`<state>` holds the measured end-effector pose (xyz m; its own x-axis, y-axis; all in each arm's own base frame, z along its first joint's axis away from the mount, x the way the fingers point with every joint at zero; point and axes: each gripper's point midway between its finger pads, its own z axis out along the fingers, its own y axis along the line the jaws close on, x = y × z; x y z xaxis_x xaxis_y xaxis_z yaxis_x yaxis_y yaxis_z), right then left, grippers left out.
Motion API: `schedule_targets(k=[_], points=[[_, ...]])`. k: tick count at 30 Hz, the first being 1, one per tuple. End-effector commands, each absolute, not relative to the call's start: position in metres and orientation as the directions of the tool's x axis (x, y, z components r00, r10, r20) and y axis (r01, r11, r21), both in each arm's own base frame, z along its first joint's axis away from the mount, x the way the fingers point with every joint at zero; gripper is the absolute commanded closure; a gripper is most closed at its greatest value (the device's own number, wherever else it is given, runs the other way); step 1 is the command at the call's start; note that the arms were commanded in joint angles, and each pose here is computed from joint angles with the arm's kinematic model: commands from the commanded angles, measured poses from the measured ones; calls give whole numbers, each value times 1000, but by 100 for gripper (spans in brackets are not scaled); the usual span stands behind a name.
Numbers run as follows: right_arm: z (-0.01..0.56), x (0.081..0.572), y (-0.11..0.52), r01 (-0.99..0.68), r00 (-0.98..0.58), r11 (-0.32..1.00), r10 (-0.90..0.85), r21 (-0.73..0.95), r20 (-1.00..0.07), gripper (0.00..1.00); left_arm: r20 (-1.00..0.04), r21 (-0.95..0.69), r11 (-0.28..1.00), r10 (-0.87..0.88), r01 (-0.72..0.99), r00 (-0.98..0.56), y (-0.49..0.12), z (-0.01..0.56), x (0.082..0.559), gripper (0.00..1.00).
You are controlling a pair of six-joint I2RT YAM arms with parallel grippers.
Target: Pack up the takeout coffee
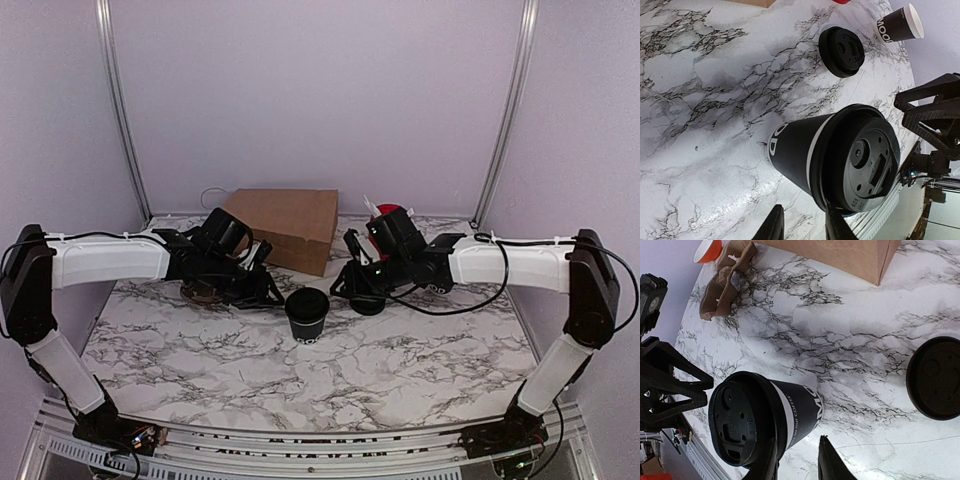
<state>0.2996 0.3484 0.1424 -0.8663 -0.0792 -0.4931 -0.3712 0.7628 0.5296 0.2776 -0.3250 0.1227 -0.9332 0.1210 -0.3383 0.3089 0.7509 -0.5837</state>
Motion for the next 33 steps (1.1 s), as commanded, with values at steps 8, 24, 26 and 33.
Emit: schedule_targets(k=[8,24,26,33], points=[[144,299,364,-392,-865,721,-78,572,-495,73,-348,-637,705,99,312,-932,-333,133,277,72],[132,295,363,-384,-877,726,-92,571,-473,74,-337,-628,712,116,315,-934,-338,122,276,73],[130,293,364,-387,-878,724,-99,572,-469,73,-335,-626,713,119,315,-935,-339,120,276,73],[126,288,367,-393,-879,725,-116,566,-463,74,-329,-624,715,126,316,-936,-339,117,272,73]])
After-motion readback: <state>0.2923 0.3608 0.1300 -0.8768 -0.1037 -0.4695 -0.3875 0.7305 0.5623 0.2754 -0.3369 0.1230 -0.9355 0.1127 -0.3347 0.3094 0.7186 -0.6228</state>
